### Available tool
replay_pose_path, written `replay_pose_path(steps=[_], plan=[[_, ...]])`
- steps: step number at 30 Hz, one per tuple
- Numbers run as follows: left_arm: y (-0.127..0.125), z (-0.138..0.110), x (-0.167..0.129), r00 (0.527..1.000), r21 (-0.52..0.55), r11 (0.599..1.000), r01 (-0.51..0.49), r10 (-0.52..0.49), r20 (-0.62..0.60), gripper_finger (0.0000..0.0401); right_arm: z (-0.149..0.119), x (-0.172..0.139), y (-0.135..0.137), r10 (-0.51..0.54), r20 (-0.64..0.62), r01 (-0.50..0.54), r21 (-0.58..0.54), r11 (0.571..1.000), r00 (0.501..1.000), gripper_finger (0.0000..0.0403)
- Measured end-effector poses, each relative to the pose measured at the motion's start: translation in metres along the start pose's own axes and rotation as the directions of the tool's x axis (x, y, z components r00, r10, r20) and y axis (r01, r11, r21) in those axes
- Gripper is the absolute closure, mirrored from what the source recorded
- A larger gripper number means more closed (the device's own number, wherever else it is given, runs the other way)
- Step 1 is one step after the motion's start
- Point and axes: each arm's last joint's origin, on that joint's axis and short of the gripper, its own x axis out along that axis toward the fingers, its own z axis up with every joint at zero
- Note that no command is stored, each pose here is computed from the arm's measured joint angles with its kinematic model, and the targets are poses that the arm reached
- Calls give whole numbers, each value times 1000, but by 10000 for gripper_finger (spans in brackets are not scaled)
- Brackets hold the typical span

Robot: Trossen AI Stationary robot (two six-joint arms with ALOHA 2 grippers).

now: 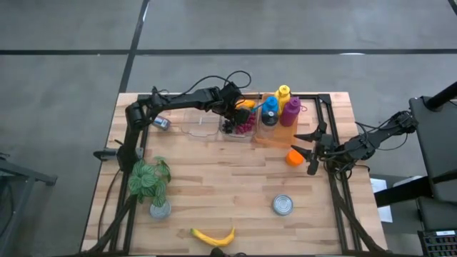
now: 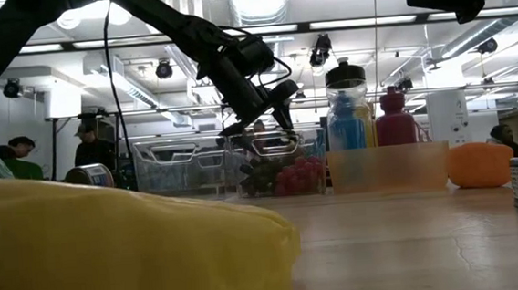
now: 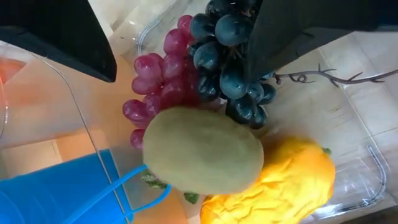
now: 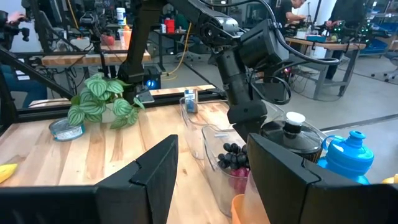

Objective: Pick & Place Food Item
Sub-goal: Put the yellow banana into the right transparent bin

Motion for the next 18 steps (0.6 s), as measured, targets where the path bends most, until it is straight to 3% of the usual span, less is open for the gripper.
replay_pose_path(steps=[9,18], plan=[[-2,1,-5,1000,28,1000,6,-6,12,37,0,0,0,0,0,0,0,1000,1000,213],[-30,-1,-68,990,115,993,-22,6,143,37,0,0,0,0,-1,0,-1,1000,1000,213]])
